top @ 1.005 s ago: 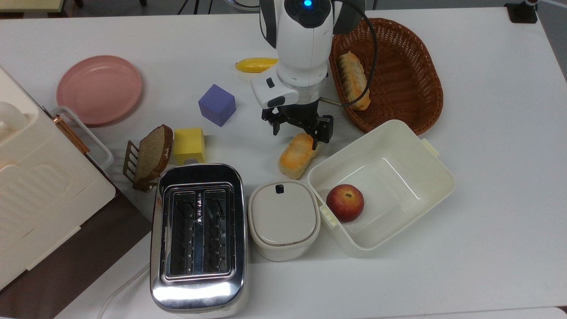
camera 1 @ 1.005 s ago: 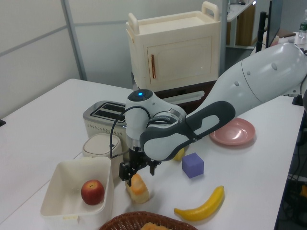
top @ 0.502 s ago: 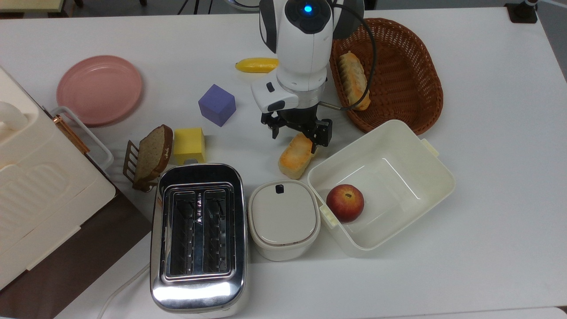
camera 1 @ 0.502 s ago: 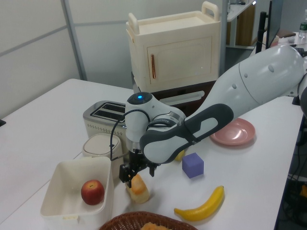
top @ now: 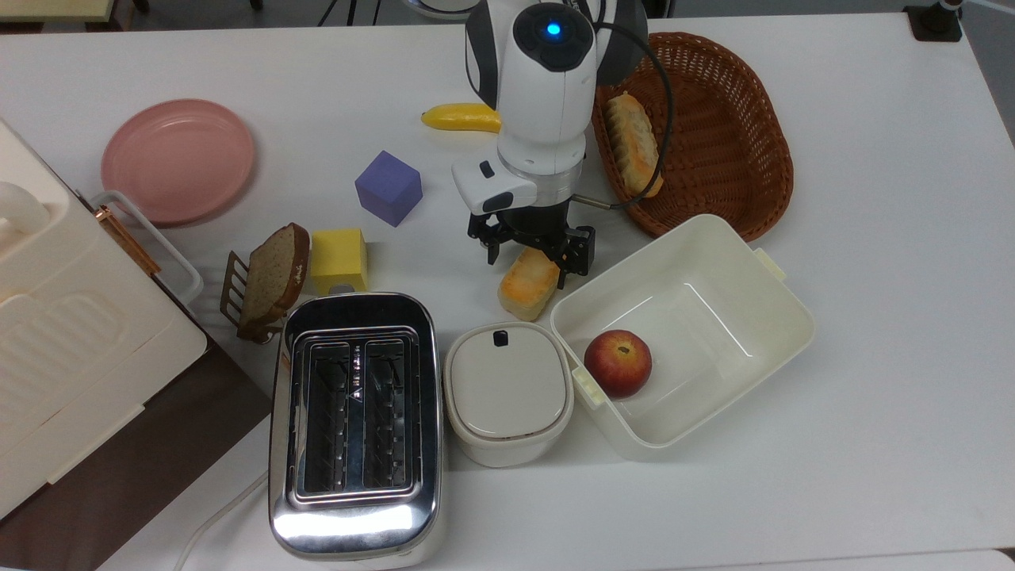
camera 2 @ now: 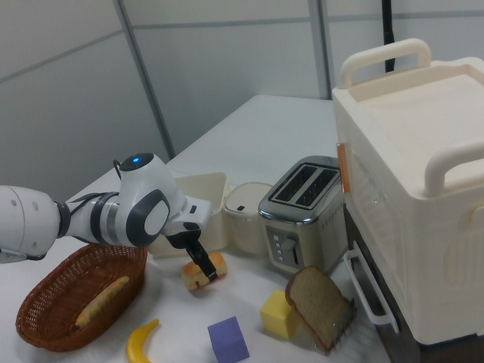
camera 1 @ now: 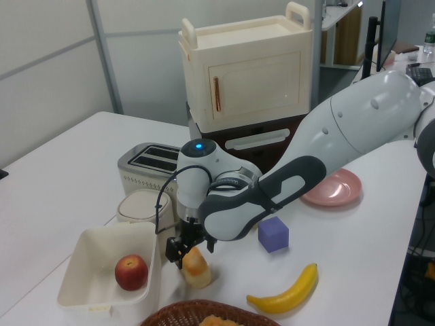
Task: Put the bread in the basket
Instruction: 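Lower the gripper and close it on the golden bread bun, then lift the bread bun and carry it toward the wicker basket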
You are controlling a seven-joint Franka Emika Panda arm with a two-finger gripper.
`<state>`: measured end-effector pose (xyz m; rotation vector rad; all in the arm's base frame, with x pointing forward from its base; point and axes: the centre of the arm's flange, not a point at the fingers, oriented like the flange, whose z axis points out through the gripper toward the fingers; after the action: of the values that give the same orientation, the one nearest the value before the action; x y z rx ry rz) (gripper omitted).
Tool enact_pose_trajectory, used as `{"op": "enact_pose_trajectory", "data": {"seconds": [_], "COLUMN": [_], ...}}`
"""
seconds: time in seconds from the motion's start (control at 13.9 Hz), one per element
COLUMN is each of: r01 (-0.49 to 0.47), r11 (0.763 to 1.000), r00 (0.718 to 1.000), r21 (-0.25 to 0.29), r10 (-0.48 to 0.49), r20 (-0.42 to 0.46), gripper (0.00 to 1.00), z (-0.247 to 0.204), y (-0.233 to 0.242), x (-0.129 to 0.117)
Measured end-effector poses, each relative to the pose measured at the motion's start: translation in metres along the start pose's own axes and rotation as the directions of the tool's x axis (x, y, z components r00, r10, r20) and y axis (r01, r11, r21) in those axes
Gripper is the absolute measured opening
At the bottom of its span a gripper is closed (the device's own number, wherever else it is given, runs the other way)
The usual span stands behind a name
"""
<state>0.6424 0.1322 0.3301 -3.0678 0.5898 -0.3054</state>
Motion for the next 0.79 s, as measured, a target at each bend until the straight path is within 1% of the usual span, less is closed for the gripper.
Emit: {"op": "enact_pose_trajectory", "data": {"seconds": [0.29, 0.43, 0.5, 0.65, 0.72, 0.79], "r01": [0.005, 0.02, 0.027, 0.041, 0.05, 0.053], "r11": [1.0, 1.0, 0.999, 0.999, 0.998, 0.998], "r00": [1.0, 1.0, 1.0, 0.999, 0.999, 0.998], "r21": [-0.008, -0.018, -0.022, -0.029, -0.033, -0.034], "r10": [-0.005, -0.02, -0.027, -0.041, -0.051, -0.053], "r20": [0.006, -0.001, -0.005, -0.011, -0.017, -0.02], "gripper": [1.0, 0.96, 0.87, 0.58, 0.44, 0.37], "z": [0.0066, 0.0067, 0.0067, 0.0062, 0.0053, 0.0047], "y": [0.0, -0.0002, -0.0004, -0.0019, -0.0027, -0.0032], "x": [-0.0012, -0.0012, -0.0014, -0.002, -0.0017, -0.0013]}}
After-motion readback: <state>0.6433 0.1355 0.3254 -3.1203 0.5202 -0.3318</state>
